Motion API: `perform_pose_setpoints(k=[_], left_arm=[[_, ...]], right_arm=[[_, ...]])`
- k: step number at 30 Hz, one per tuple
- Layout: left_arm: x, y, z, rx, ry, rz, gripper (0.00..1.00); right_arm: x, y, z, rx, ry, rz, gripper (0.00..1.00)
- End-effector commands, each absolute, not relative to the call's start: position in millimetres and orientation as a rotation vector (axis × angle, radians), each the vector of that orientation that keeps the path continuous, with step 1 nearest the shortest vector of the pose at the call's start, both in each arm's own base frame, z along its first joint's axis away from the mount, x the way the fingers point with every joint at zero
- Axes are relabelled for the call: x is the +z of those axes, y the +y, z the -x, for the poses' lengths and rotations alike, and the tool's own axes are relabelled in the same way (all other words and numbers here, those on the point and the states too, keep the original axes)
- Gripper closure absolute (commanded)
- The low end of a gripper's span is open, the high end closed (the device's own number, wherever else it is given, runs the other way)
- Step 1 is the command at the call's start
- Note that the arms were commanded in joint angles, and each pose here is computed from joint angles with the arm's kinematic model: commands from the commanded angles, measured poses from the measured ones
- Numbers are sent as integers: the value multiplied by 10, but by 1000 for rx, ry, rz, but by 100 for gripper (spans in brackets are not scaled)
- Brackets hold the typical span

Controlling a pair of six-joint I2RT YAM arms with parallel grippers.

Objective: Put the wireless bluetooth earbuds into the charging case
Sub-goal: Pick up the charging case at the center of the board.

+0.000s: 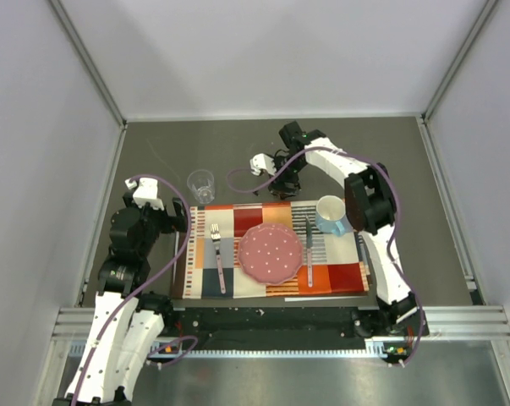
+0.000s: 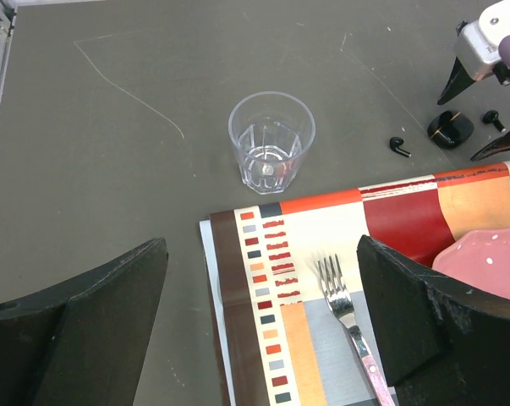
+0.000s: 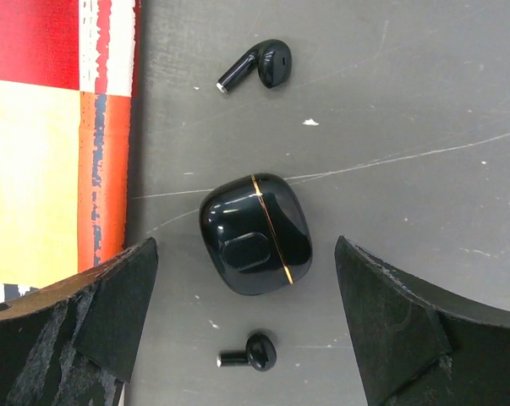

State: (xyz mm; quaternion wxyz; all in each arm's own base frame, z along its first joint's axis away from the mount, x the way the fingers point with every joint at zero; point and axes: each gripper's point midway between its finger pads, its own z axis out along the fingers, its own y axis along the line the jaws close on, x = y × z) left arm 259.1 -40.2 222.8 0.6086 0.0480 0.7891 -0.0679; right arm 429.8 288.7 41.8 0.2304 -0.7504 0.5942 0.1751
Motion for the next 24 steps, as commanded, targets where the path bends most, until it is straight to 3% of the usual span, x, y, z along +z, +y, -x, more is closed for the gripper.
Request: perform_pose_setpoints(k=[1,13,17,19,20,21,24], left_arm=[[2361,-423,-2634,-163,1762,-123,1],[2346,-432,-2643,-166,1768,-128,1],[2338,-429,-2641,-166,1771,-126,1],[2335,-419,-2641,-159,1773,-123,1],[2335,-406,-2640,-154,1773,-118,1],[2327,-403,-2638,-153,1776,-117,1],[2327,-391,-2634,-146,1776,-112,1]], right_arm=[[457,2975,-4328,536,1584,2064,15],[326,2913,-4330,522,1618,2087,24],[322,2891,-4301,521,1617,2096,41],[340,2908,-4293,533,1614,2088,56],[338,2913,-4301,532,1615,2085,74],[347,2915,-4304,532,1616,2083,79],[381,2924,-4301,532,1626,2069,80]])
